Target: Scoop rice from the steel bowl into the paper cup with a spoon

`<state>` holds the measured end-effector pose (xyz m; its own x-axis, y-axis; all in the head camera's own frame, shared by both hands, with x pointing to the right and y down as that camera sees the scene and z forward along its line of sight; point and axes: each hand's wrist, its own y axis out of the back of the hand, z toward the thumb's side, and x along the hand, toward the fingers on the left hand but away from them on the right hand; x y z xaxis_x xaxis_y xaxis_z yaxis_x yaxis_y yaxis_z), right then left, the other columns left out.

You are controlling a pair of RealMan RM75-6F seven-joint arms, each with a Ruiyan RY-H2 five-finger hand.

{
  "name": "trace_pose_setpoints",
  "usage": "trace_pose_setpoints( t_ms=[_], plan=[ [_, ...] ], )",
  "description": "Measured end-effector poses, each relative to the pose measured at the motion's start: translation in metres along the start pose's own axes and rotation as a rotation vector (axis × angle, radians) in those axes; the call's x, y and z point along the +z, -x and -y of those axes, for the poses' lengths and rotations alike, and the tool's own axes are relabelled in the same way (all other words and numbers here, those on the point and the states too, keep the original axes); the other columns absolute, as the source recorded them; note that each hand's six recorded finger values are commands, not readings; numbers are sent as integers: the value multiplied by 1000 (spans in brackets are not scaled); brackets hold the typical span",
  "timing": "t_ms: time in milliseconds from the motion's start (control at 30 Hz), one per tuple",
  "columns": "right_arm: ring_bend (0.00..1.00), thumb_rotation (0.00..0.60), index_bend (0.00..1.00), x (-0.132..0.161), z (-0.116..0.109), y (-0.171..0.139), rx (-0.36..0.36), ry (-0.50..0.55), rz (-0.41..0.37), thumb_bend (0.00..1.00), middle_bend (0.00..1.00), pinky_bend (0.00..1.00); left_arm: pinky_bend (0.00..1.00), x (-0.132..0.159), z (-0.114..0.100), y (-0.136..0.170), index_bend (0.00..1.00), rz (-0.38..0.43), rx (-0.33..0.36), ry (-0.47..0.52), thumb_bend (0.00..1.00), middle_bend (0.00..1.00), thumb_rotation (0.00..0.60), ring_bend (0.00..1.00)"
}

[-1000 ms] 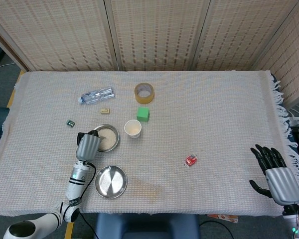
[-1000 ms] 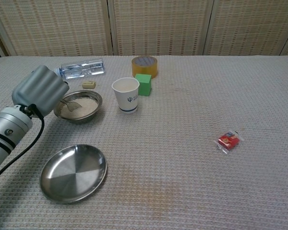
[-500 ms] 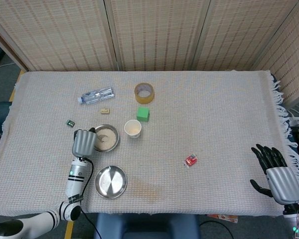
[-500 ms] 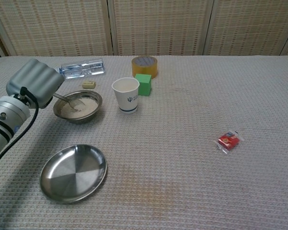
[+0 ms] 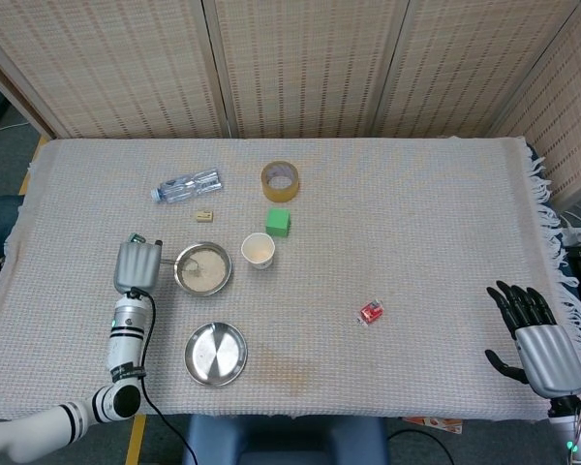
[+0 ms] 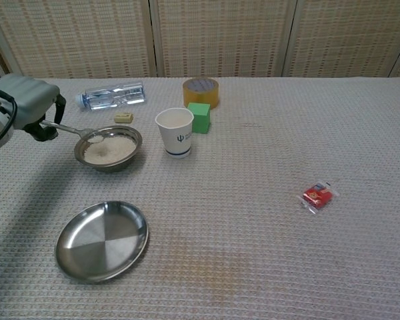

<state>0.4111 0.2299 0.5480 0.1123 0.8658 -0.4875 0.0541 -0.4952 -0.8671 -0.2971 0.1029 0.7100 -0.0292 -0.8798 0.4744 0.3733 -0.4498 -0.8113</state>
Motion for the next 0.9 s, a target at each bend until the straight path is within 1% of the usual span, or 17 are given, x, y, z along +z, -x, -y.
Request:
trace_pose_setpoints(
  t_ms=[233, 433, 733, 900],
  plan=[
    [0, 600, 0, 0, 2, 1, 7, -1, -1, 153, 0, 0, 1000, -1, -2, 0, 616, 2, -43, 64, 414, 1000, 600, 1000],
    [0, 600, 0, -1, 1, 1, 5, 1, 0, 154, 0, 0, 1000, 2, -11, -2, 618, 10, -78, 129, 414, 1000, 600, 1000],
    [0, 600, 0, -2, 1, 1, 10, 6, 1, 154, 0, 0, 1000, 11, -35, -10, 623, 16, -100, 193, 414, 1000, 600, 1000],
    [0, 600, 0, -3, -1, 2, 8, 10, 4, 153, 0, 0, 1000, 24, -52, -18, 625, 18, -112, 217, 413, 1000, 600, 1000]
  ],
)
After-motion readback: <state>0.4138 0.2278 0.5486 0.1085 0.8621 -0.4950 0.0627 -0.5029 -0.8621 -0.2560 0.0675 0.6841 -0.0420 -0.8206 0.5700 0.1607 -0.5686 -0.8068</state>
